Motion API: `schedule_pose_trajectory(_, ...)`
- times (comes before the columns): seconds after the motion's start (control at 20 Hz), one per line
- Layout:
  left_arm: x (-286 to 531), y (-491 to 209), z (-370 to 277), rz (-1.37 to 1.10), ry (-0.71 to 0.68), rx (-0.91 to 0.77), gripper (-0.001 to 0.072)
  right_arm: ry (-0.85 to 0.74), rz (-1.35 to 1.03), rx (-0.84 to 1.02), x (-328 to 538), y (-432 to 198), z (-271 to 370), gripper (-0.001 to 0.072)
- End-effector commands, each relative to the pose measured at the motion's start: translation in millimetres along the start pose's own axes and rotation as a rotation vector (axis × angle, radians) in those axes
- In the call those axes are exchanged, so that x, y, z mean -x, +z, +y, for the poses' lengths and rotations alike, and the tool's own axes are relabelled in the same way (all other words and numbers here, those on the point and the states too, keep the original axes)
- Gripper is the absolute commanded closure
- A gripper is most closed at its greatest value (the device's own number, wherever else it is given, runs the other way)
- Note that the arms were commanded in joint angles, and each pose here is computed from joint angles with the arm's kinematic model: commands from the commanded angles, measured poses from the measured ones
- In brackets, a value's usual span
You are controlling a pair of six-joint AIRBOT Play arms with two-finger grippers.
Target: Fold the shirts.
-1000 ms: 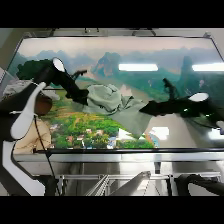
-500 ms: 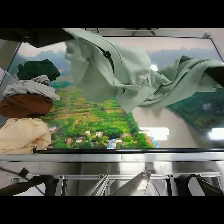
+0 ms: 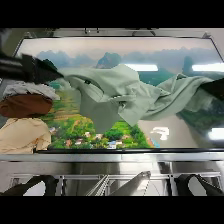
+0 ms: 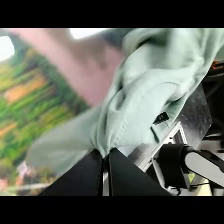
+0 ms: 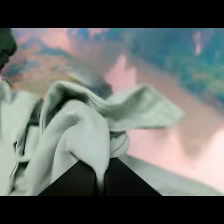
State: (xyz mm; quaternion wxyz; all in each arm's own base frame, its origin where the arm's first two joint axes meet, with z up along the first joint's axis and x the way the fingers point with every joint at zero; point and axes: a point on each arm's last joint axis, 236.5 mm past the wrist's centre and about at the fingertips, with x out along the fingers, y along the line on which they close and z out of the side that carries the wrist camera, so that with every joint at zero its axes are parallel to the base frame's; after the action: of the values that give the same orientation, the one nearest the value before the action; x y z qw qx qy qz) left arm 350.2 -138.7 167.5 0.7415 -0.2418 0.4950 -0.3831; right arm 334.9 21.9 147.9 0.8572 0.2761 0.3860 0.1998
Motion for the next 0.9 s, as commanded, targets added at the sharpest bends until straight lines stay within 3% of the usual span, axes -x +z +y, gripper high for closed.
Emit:
schedule_pose_trajectory(0.0,-44.7,-35.9,80.7,0.072,-0.055,0.184,0.0676,0.05,0.167,-0.176,-60.4,-40.5,-54.7,0.0694)
schedule_pose_trajectory(0.15,-86.5,-41.3,104.4,0.08,-0.194,0.256,0.0674,0.16,0.266,-0.212,-110.6,-62.5,-55.3,0.0683)
schedule_pose_trajectory(0.2,-97.9,-45.4,117.9,0.105,-0.2,0.297,0.0658,0.166,0.291,-0.222,-126.2,-69.8,-59.1,0.0582)
schedule_pose_trajectory(0.25,-104.1,-47.9,127.0,0.133,-0.214,0.321,0.0445,0.154,0.308,-0.237,-138.0,-75.1,-67.6,0.0309)
schedule_pose_trajectory(0.3,-105.2,-47.2,134.2,0.155,-0.238,0.348,0.0259,0.142,0.307,-0.254,-143.4,-74.6,-76.8,0.0181)
schedule_pose_trajectory(0.35,-101.4,-43.7,139.9,0.17,-0.257,0.381,0.0039,0.118,0.291,-0.254,-143.3,-68.0,-87.8,0.0182)
schedule_pose_trajectory(0.4,-94.6,-40.1,143.9,0.191,-0.279,0.423,-0.0004,0.093,0.269,-0.247,-137.8,-59.5,-98.2,0.0182)
schedule_pose_trajectory(0.7,-72.4,-42.7,141.5,0.245,-0.322,0.521,-0.0003,0.014,0.189,-0.272,-93.6,-35.3,-134.5,0.0182)
schedule_pose_trajectory(0.85,-103.9,-110.4,155.9,0.401,-0.137,0.524,-0.0003,-0.021,0.281,-0.277,-104.2,-69.6,-139.5,0.0183)
